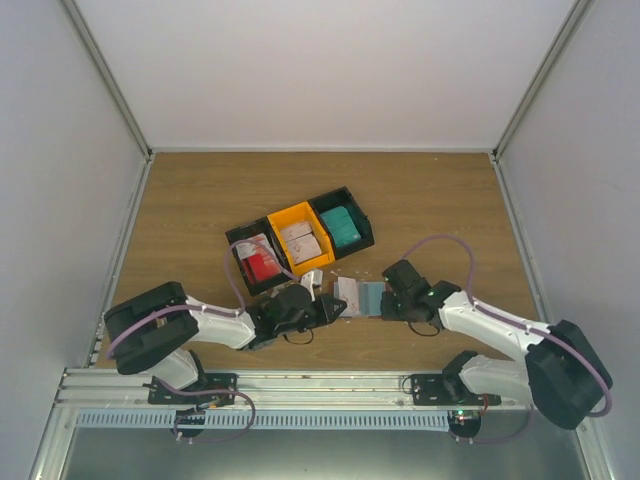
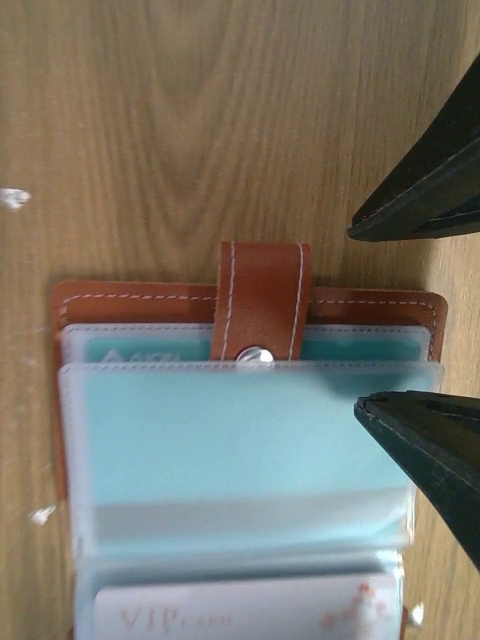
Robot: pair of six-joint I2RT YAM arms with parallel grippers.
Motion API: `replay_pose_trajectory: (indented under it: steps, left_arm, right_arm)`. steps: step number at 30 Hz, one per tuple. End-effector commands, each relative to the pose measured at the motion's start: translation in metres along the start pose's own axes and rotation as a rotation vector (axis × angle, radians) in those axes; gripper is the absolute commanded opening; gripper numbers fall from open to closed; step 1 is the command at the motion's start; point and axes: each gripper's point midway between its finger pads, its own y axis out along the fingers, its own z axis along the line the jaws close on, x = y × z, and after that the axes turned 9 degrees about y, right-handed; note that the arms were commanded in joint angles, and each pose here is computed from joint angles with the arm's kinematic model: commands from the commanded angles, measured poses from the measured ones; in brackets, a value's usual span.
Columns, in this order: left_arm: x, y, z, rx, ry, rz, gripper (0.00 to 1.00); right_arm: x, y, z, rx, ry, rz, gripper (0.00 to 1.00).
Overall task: Put the credit cards into the card holder
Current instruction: Insert the credit card into the card holder.
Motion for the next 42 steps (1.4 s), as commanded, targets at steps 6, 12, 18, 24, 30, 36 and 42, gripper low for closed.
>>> replay_pose_trajectory:
  steps: [6, 12, 18, 24, 30, 36, 42]
  left_arm:
    - [0.014, 0.01, 0.0, -0.01, -0.031, -0.086, 0.0]
    - [0.01, 0.021, 0.001, -0.012, -0.016, -0.061, 0.0]
    - [0.011, 0.025, 0.002, -0.014, -0.007, -0.063, 0.0]
    - [0.006, 0.036, 0.005, -0.031, -0.051, -0.056, 0.0]
    - [0.004, 0.036, 0.011, -0.007, -0.059, -0.067, 0.0]
    - [0.003, 0.04, 0.011, 0.017, -0.042, -0.059, 0.0]
    - [-0.002, 0.043, 0.014, 0.027, -0.095, -0.043, 0.0]
  right_arm:
    - [-0.021, 0.019, -0.011, -0.064, -0.004, 0.095, 0.44]
    - [-0.026, 0.023, -0.017, -0.098, -0.001, 0.118, 0.41]
    - [-0.028, 0.024, -0.019, -0.104, 0.013, 0.122, 0.36]
    - [-0.03, 0.022, -0.022, -0.114, 0.039, 0.13, 0.29]
    - [-0.032, 0.018, -0.024, -0.117, 0.047, 0.13, 0.28]
    - [-0.033, 0.018, -0.02, -0.096, 0.056, 0.135, 0.28]
    - [-0.034, 0.018, -0.019, -0.085, 0.062, 0.138, 0.28]
